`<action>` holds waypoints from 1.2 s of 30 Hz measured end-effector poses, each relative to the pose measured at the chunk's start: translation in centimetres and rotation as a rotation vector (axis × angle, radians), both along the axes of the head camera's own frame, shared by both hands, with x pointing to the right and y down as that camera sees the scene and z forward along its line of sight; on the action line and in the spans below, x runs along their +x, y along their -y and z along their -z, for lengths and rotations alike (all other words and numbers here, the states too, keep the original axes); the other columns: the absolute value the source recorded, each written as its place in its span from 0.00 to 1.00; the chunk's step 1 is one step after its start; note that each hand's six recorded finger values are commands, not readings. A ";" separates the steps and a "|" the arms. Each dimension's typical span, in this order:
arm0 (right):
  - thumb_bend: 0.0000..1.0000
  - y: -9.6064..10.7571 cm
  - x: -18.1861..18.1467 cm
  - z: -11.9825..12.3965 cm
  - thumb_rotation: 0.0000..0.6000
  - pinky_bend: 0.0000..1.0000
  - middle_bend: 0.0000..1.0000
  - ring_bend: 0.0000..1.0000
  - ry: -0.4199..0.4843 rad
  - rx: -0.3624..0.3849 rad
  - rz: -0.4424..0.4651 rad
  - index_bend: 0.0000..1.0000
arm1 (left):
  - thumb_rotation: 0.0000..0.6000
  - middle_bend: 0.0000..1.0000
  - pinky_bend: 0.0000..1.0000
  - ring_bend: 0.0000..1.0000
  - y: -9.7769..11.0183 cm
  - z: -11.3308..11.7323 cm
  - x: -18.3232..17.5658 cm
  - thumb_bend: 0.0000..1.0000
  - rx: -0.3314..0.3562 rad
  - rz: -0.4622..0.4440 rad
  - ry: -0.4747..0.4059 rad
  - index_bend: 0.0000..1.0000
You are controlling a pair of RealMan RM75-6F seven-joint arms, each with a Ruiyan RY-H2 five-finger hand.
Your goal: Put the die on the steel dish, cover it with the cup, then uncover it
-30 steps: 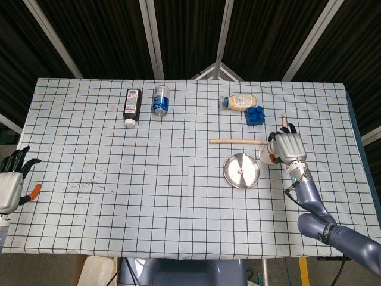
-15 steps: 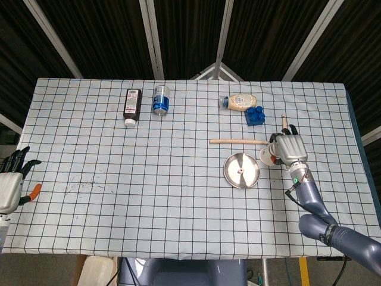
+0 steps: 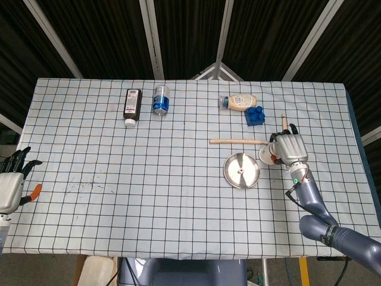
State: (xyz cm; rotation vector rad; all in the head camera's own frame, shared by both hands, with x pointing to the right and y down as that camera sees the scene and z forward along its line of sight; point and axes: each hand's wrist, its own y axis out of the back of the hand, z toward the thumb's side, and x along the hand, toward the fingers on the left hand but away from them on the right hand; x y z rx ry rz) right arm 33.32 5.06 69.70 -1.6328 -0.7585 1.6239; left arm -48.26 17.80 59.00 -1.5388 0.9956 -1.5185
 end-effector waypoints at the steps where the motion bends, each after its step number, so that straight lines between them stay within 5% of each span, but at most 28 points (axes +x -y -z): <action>1: 0.41 0.0 -0.2 0.2 1.00 0.00 0.51 0.24 0.003 0.003 0.005 0.40 | 1.00 0.00 0.10 0.00 0.0 0.0 0.0 0.47 0.001 0.000 -0.001 0.26; 19: 0.41 -1.9 -6.9 3.4 1.00 0.00 0.51 0.24 0.090 0.009 0.154 0.40 | 1.00 0.00 0.10 0.00 0.0 0.2 -0.1 0.47 -0.001 0.002 -0.012 0.26; 36: 0.41 -3.8 -9.8 2.9 1.00 0.00 0.51 0.24 0.067 0.008 0.219 0.40 | 1.00 0.00 0.10 0.00 0.0 0.1 -0.1 0.47 -0.007 0.000 -0.011 0.26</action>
